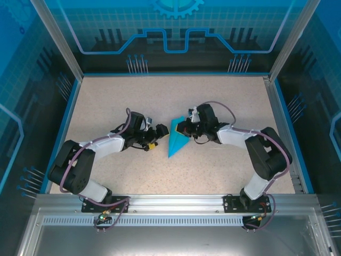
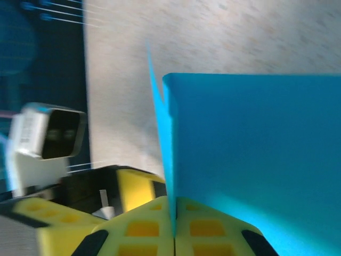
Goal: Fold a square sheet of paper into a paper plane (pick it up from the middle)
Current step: Turn over the paper at the center of the table.
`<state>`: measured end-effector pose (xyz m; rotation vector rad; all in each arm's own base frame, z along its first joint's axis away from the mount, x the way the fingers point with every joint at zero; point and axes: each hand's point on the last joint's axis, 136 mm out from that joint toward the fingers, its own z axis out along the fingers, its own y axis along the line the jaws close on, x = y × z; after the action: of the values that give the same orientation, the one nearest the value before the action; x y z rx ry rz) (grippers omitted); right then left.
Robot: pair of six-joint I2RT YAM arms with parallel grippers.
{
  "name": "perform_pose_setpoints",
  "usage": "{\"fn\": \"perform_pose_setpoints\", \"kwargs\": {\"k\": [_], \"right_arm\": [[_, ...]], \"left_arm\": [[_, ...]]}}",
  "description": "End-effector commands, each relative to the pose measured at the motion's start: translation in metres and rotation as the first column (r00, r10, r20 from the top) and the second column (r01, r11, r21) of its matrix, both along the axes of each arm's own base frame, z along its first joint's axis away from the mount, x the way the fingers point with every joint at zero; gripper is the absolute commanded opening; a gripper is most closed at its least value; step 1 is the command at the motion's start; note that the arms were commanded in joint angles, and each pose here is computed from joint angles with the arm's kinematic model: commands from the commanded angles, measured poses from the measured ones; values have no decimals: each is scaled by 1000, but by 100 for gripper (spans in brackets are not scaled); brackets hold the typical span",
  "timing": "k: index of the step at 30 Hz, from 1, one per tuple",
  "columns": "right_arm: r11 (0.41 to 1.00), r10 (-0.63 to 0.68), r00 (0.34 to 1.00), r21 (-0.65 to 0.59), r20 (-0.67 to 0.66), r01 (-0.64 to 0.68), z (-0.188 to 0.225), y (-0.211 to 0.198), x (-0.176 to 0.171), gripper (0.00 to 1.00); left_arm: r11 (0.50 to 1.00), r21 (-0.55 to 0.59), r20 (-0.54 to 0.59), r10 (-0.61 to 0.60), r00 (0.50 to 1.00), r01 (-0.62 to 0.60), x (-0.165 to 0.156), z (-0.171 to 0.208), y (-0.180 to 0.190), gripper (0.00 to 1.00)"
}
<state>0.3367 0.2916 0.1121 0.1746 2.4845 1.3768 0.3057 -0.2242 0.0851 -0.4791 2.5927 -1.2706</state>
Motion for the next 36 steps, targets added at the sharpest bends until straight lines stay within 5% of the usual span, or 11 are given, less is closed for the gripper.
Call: {"fn": "perform_pose_setpoints", "kwargs": {"k": [1,10,26,31,36], "right_arm": [[987,61,994,141,89,-73,55,4,8,6],[955,117,989,263,85,-136,89,10,5,7],[964,130,991,233,17,-131,65,5,5,14],[992,83,996,92,30,-85,56,-17,4,37],[992,-8,997,-124,75,17,52,-58,0,64]], "left_arm": [[980,-179,108,-67,992,85,3,47,-20,98],[921,-349,247,-87,965,172,9,93,-37,94],[922,-342,295,-77,952,180,8,102,-35,17],[956,-251,277,-80,958,152,8,91,-28,10],[995,47,251,-96,963,87,6,72,-2,11]]}}
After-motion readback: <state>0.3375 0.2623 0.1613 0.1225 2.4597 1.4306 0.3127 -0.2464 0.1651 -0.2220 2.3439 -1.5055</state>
